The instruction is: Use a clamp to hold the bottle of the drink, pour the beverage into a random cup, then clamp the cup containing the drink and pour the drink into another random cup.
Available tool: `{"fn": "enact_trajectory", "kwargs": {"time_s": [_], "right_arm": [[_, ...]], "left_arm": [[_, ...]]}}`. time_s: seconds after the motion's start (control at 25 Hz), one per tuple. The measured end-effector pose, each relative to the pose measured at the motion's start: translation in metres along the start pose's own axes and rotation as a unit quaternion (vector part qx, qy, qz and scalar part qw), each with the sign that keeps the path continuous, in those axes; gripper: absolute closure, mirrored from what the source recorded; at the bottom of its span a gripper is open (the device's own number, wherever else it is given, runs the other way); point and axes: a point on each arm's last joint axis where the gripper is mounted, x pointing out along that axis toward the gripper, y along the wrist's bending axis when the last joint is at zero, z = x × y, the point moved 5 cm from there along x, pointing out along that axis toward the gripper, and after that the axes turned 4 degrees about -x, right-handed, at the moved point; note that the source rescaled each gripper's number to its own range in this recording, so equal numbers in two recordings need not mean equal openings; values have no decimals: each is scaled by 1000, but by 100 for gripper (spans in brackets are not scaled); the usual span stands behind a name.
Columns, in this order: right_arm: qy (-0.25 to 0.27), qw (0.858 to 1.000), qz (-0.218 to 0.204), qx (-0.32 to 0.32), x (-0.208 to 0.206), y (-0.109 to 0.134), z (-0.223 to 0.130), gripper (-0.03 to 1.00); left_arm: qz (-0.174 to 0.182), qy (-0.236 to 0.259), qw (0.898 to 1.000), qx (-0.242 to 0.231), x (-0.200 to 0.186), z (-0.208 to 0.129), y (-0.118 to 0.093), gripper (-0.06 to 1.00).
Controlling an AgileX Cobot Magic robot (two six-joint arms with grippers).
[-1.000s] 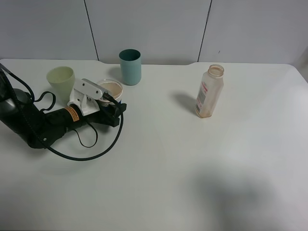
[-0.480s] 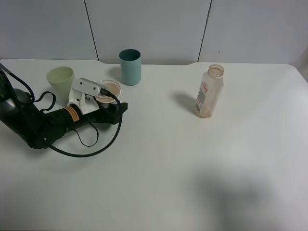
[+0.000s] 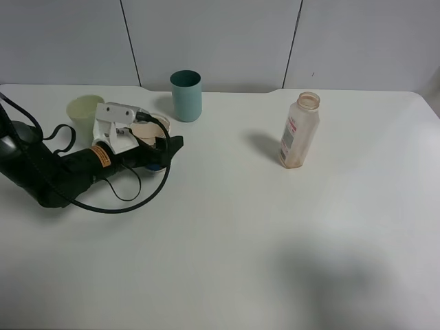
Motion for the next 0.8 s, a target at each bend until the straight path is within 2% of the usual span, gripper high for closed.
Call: {"fn": "enact_trajectory", "kwargs": {"time_s": [0.6, 0.8], "right_arm": [[0, 1000, 0, 0, 0, 0, 0, -3], [0, 1000, 0, 0, 0, 0, 0, -3]], "left_arm": [[4, -28, 999, -18, -33, 29, -14, -6], [-1, -57, 998, -12, -45, 51, -23, -6]]}}
